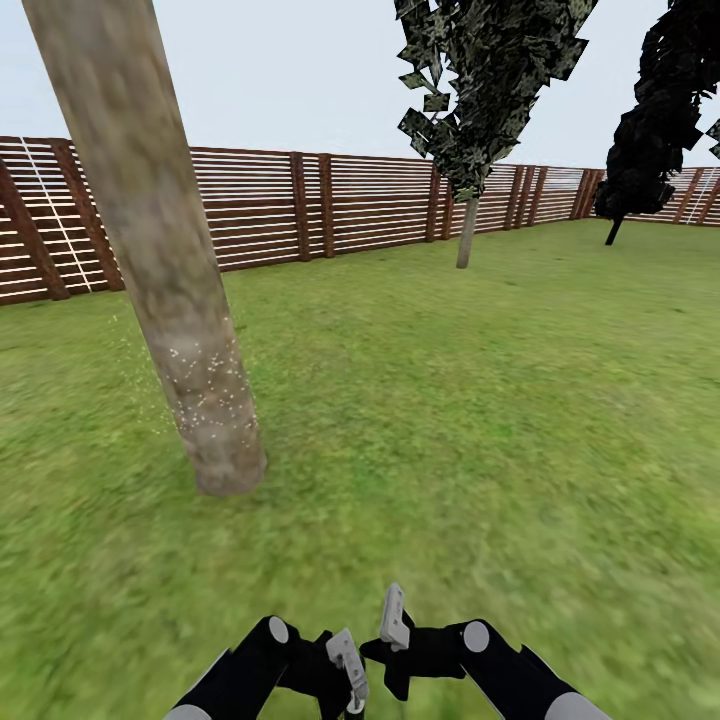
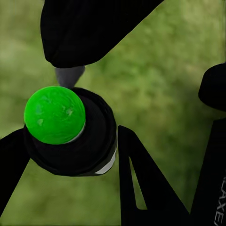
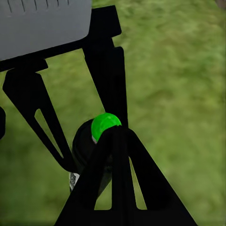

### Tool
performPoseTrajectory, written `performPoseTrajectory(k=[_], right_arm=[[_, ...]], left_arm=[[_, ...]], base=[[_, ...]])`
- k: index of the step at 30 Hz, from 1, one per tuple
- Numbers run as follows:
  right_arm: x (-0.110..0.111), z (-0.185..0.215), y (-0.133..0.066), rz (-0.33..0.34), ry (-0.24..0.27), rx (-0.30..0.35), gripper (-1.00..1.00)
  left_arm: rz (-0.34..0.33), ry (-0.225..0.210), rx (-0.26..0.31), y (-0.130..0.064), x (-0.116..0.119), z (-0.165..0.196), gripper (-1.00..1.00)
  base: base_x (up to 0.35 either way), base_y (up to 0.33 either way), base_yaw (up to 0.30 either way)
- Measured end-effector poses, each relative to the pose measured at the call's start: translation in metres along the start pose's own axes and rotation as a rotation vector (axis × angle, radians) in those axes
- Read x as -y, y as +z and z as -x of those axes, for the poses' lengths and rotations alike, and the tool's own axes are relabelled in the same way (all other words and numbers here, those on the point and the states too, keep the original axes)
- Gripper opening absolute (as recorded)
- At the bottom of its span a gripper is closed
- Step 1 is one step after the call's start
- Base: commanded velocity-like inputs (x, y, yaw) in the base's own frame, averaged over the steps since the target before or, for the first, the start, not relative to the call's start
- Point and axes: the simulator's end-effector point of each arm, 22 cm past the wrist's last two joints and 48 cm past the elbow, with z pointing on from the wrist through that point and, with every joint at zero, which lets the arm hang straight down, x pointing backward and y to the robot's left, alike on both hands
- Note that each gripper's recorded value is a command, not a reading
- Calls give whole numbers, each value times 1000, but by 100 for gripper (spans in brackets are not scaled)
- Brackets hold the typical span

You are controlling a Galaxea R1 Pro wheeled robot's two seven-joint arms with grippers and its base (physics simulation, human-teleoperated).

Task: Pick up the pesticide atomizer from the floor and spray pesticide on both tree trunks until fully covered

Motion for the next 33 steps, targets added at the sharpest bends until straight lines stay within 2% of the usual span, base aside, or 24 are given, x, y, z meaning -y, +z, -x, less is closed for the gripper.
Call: performPoseTrajectory(k=[12,15,19,20,24,25,27,28,29,30,31,32,33], right_arm=[[0,0,0,0,0,0,-100],[0,0,0,0,0,0,-100],[0,0,0,2,0,0,-100],[0,0,0,2,0,0,100],[1,-6,-3,-2,3,-10,100],[3,-8,-4,-10,6,-12,100],[14,-35,-12,-71,51,-55,100],[16,-51,-15,-101,78,-83,100],[27,-95,-26,-216,142,-158,100],[36,-124,-39,-316,169,-193,100],[51,-130,-50,-419,197,-165,100],[78,-136,-74,-608,319,-88,100],[84,-143,-85,-682,379,-62,100]], left_arm=[[-1,-3,-3,0,0,-3,-100],[7,-9,-40,-2,-4,-22,-100],[73,-40,-140,-36,-43,-89,-100],[79,-45,-147,-40,-46,-95,-100],[118,-62,-181,-60,-65,-124,-100],[155,-74,-177,-64,-75,-127,-100],[377,-153,-122,-81,-124,-127,-100],[438,-192,-102,-87,-136,-129,-100],[522,-300,-29,-95,-150,-135,-100],[558,-370,62,-99,-156,-134,-100],[572,-411,115,-100,-156,-137,-100],[608,-461,143,-101,-153,-152,-100],[638,-490,148,-103,-151,-162,-100]], base=[[0,0,0],[0,0,0],[0,0,0],[0,0,0],[0,0,0],[0,0,0],[0,0,0],[0,0,0],[0,0,0],[0,0,0],[0,0,0],[0,0,0],[0,0,0]])
